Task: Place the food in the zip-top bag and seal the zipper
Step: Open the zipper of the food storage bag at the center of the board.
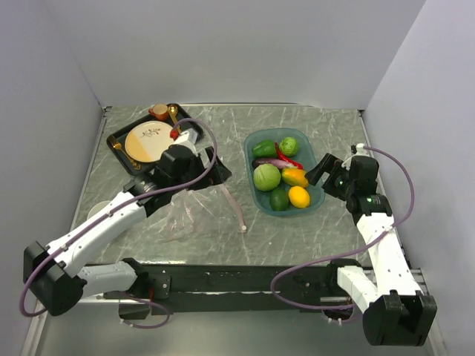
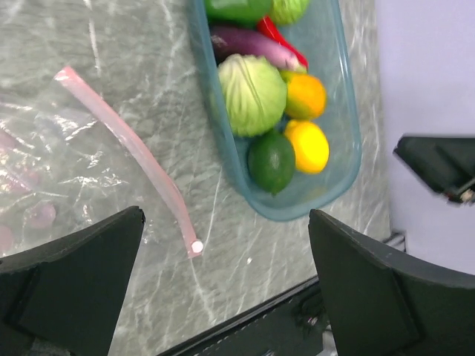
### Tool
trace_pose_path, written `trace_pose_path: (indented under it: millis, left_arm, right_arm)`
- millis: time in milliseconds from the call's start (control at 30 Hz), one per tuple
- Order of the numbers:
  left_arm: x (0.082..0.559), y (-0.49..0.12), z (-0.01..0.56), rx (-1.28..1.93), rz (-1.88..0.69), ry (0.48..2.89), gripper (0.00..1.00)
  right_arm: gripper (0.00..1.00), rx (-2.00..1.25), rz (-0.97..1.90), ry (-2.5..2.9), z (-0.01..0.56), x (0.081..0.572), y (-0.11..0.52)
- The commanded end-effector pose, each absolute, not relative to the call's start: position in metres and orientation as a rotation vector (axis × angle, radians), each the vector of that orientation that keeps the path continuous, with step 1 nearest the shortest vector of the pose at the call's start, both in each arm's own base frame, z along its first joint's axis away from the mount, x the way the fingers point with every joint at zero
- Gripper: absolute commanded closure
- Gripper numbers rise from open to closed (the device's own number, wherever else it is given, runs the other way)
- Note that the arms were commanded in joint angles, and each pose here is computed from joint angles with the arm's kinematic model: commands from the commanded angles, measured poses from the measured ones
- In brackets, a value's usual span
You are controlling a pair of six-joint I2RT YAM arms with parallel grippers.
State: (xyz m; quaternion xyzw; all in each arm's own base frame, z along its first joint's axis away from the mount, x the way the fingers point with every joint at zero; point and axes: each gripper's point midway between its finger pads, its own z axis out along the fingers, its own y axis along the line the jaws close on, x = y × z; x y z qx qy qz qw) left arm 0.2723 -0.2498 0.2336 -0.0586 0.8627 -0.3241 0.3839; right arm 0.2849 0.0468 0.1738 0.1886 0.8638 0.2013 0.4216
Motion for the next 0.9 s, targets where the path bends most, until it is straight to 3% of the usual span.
trace_pose_path:
  millis: [0,400,600,867]
  left_arm:
    - [0.285,-0.236,0.239,-0.292,-0.789,2.123,0.01]
    - [0.292,-0.268,0.144,-0.144,-0.427,2.473,0.01]
    - [0.296,-0.268,0.117,-0.154,-0.291,2.531,0.01]
    - [0.316,-0.281,0.112,-0.139,-0.237,2.530,0.09]
  right_arm:
    - [0.00,0.445,0.487,2.151,0.177,0.287,0.046]
    - [0.00,0.452,0.483,2.180,0.181,0.291,0.046]
    - [0.00,0.468,0.355,2.174,0.199,0.283,0.033]
    - [0.00,0.448,0.399,2.169,0.209,0.282,0.040]
